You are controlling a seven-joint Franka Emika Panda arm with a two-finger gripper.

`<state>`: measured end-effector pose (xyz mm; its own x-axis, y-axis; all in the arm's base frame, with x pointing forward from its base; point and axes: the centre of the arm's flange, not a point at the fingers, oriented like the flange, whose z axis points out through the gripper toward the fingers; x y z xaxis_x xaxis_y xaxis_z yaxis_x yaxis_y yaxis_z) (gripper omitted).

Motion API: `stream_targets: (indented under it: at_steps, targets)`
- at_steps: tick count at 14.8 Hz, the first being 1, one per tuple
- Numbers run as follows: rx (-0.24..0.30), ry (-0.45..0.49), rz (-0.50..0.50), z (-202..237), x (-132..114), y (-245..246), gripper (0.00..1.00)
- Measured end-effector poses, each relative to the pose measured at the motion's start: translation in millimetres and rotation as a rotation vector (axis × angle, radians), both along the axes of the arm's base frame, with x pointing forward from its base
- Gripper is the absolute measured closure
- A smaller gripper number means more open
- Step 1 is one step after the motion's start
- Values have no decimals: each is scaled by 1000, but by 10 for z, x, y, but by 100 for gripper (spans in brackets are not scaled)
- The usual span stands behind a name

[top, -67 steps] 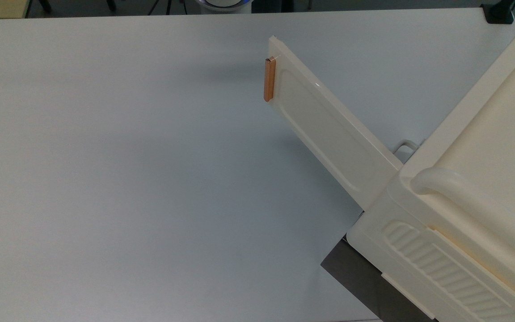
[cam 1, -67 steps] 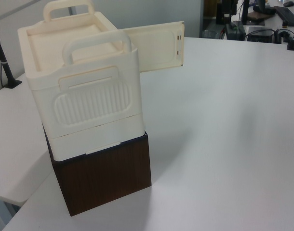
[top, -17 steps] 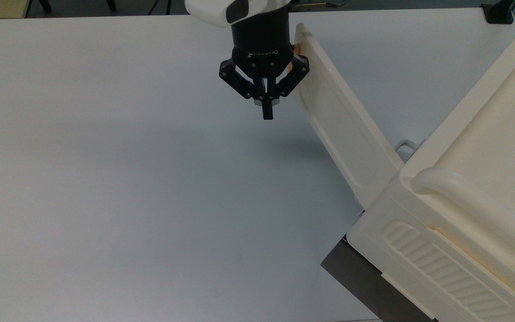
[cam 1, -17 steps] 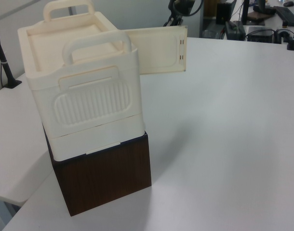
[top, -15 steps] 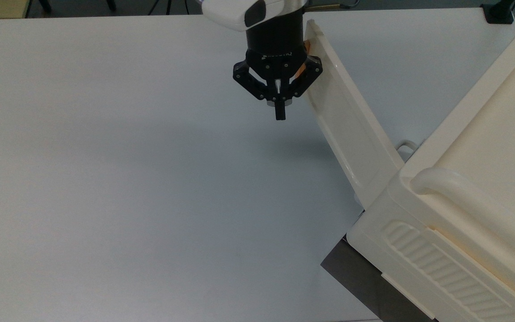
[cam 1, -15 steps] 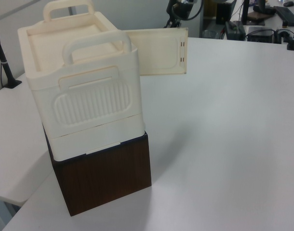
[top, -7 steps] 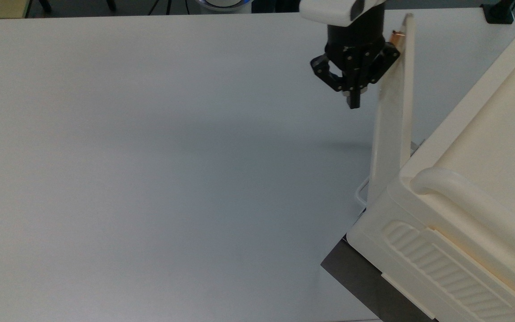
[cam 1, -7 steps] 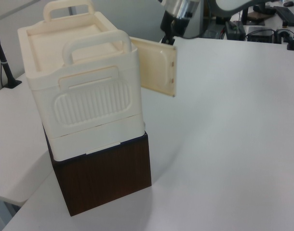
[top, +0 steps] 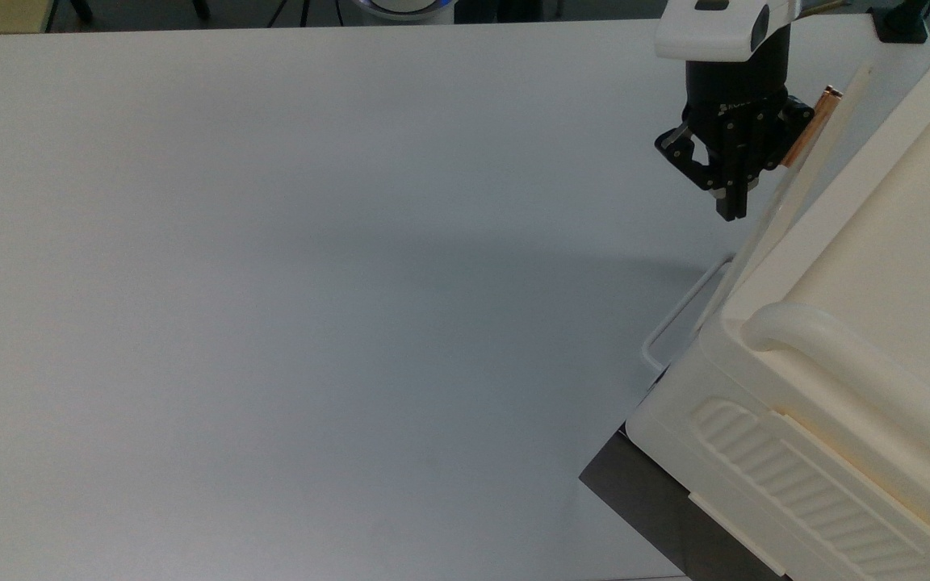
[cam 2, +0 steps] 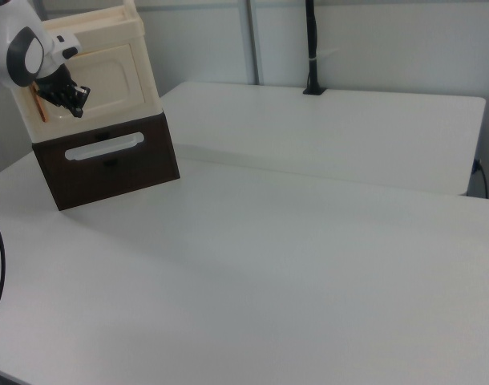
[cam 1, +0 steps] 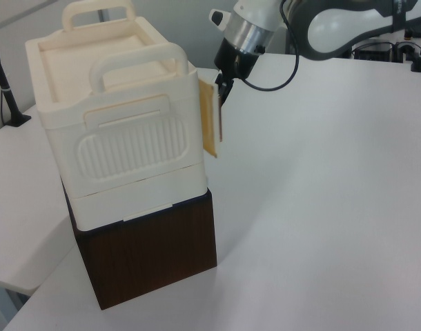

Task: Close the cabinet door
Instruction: 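Push the door with the gripper, swinging it shut against the cabinet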

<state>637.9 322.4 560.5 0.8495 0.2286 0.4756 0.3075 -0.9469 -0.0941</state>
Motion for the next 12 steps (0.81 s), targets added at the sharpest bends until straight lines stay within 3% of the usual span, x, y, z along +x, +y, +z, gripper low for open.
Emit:
stream_targets:
  at_steps: [6,12]
  targets:
    - [32,-56,4,50,-11,123,93]
    - [76,-190,-10,173,36,195,90]
